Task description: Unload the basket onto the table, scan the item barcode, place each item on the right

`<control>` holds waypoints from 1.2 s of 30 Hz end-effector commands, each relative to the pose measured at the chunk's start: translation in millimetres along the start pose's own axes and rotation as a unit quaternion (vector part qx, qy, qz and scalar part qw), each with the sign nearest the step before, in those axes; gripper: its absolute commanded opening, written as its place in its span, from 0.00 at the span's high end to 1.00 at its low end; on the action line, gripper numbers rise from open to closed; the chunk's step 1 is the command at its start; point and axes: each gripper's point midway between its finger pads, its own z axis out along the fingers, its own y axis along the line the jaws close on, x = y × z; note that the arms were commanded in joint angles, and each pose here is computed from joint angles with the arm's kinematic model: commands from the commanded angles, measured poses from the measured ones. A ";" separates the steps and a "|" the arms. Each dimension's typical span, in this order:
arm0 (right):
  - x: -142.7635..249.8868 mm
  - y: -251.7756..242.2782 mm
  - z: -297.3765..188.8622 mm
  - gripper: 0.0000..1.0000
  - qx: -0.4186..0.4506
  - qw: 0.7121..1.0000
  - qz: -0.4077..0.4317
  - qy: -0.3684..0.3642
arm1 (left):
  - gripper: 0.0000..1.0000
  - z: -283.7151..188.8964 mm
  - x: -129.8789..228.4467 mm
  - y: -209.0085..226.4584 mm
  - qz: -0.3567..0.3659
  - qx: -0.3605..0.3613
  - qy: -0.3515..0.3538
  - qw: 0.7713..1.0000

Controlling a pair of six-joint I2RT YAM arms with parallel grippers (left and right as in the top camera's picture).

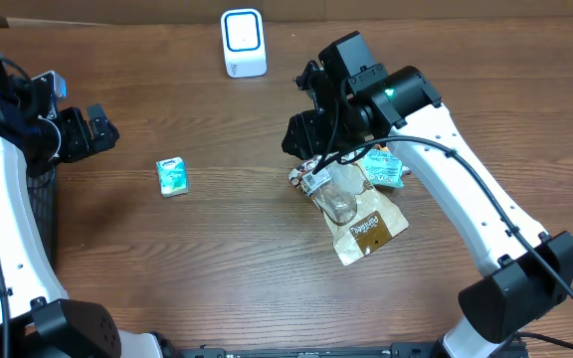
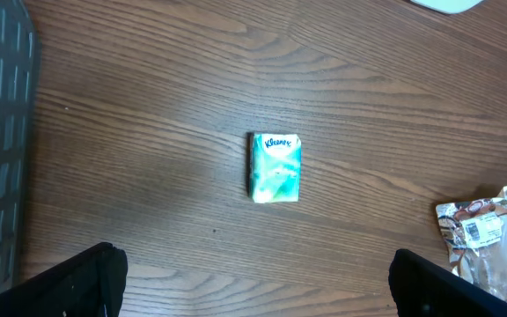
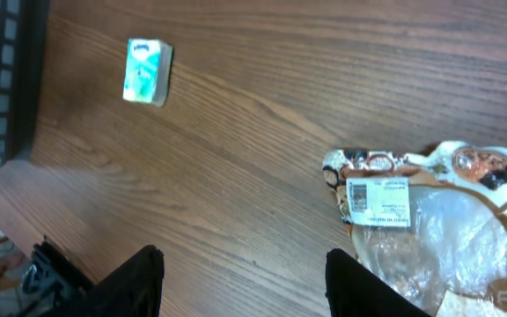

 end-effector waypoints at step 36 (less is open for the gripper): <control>-12.5 20.6 58.6 0.45 -0.053 0.998 -0.011 0.016 | 0.01 -2.7 -1.2 -0.3 0.007 0.000 -0.005 1.000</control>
